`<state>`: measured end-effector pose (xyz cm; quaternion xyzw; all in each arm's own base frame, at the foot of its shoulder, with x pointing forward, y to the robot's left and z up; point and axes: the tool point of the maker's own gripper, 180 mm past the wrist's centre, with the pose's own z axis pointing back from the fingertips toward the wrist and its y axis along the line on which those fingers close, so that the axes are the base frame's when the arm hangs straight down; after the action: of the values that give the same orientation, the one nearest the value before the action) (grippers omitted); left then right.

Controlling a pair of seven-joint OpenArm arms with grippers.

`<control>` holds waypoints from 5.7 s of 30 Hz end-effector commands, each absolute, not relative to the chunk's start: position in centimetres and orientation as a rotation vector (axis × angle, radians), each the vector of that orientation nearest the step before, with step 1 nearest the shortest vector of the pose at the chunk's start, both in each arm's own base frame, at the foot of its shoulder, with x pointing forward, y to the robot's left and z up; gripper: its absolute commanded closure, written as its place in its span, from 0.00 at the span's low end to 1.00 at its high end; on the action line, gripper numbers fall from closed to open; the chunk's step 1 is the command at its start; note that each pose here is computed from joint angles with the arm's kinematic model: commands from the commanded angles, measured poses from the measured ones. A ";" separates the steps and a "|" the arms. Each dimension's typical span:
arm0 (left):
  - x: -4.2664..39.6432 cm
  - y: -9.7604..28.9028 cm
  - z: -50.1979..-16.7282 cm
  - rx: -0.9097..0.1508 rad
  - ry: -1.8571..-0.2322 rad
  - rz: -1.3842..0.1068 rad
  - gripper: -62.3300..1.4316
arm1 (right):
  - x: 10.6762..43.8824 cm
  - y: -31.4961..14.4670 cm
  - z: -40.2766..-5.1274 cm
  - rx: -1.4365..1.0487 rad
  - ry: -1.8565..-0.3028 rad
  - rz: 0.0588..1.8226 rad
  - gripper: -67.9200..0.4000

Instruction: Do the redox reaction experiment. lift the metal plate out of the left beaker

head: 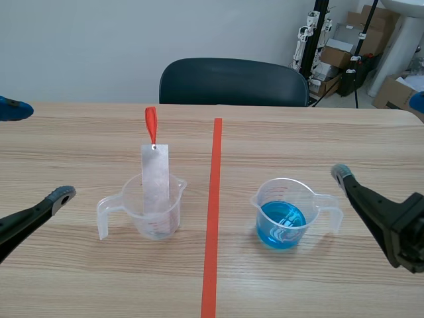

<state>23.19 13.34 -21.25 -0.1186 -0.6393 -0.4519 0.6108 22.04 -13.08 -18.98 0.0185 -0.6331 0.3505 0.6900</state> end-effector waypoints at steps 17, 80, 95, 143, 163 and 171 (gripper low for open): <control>23.2 13.3 -21.1 -0.278 -1.483 -1.029 0.00 | 22.3 -12.9 -18.1 0.039 -1.451 0.781 0.00; 11.2 20.2 -33.8 -0.243 -1.480 -0.428 0.00 | 26.9 -8.1 -19.3 0.377 -1.400 0.846 0.00; 11.8 20.4 -34.5 -0.273 -1.673 -0.273 0.00 | 28.8 -7.4 -19.0 0.447 -1.347 0.813 0.00; 15.6 18.6 -33.4 -0.463 -1.773 -0.239 0.00 | 34.3 -4.0 -22.8 0.466 -1.126 0.920 0.00; 15.6 18.4 -33.6 -0.465 -1.764 -0.240 0.00 | 37.0 -1.4 -23.7 0.628 -1.028 0.930 0.00; 15.6 18.4 -33.6 -0.464 -1.760 -0.241 0.00 | 39.1 -1.0 -23.7 0.587 -1.020 0.930 0.00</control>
<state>15.30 18.13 -34.39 -0.2006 -0.7526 -0.1003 0.6192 38.04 -1.10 -25.45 0.2701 -0.4449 0.4217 0.7425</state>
